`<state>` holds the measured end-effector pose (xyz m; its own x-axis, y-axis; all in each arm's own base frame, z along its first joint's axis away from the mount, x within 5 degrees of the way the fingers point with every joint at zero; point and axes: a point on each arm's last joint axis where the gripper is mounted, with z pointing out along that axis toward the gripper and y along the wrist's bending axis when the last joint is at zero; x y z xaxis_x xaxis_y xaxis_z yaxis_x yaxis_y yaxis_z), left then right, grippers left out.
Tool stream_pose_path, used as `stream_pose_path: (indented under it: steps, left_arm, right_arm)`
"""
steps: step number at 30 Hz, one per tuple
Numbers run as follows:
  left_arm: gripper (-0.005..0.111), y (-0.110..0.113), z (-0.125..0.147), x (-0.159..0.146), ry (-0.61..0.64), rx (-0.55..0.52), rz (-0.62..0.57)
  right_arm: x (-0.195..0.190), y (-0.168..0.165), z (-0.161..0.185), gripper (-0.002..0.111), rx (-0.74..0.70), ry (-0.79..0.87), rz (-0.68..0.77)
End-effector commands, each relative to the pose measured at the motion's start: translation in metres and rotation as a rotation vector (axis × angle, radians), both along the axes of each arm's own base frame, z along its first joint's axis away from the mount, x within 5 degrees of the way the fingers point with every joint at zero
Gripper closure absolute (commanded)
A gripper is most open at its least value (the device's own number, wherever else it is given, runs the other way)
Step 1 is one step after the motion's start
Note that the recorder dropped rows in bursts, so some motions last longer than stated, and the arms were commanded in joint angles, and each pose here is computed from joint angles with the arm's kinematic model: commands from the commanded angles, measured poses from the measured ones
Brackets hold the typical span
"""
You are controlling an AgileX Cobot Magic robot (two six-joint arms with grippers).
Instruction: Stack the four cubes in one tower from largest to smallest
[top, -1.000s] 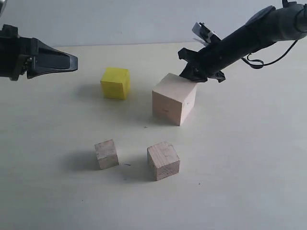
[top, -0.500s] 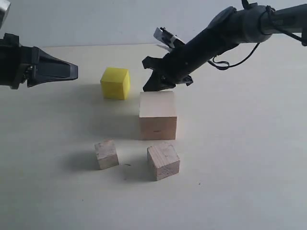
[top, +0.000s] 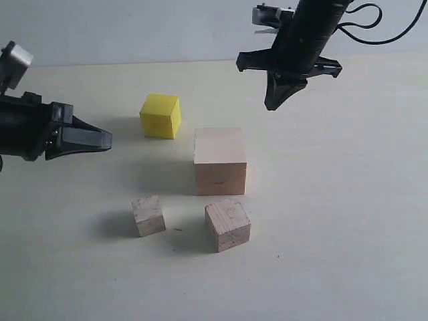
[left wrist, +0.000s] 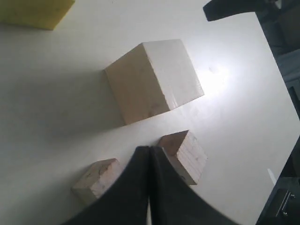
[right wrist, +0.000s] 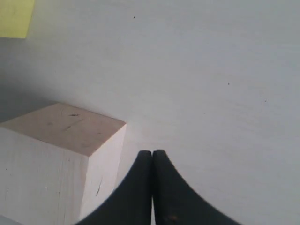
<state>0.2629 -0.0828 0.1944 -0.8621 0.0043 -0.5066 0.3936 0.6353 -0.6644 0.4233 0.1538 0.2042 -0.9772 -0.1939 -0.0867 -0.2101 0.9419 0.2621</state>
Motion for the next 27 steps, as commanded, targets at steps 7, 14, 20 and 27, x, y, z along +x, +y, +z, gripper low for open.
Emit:
stream_pose_path:
  steps: [7, 14, 20, 27]
  left_arm:
    - [0.107, -0.002, -0.028, 0.022, 0.084, 0.009, 0.007]
    - [0.107, -0.022, -0.025, 0.042, 0.071, 0.001, -0.029]
    - [0.107, -0.041, -0.028, 0.058, 0.062, 0.019, -0.040]
    - [0.107, -0.055, -0.042, 0.072, 0.106, 0.013, -0.053]
  right_arm:
    - [-0.017, -0.003, -0.021, 0.108, -0.029, 0.110, -0.040]
    - [-0.035, 0.000, -0.042, 0.108, 0.037, 0.201, -0.016]
    - [-0.042, 0.020, -0.043, 0.108, 0.087, 0.188, 0.032]
    - [-0.043, 0.038, -0.043, 0.108, 0.114, 0.120, 0.044]
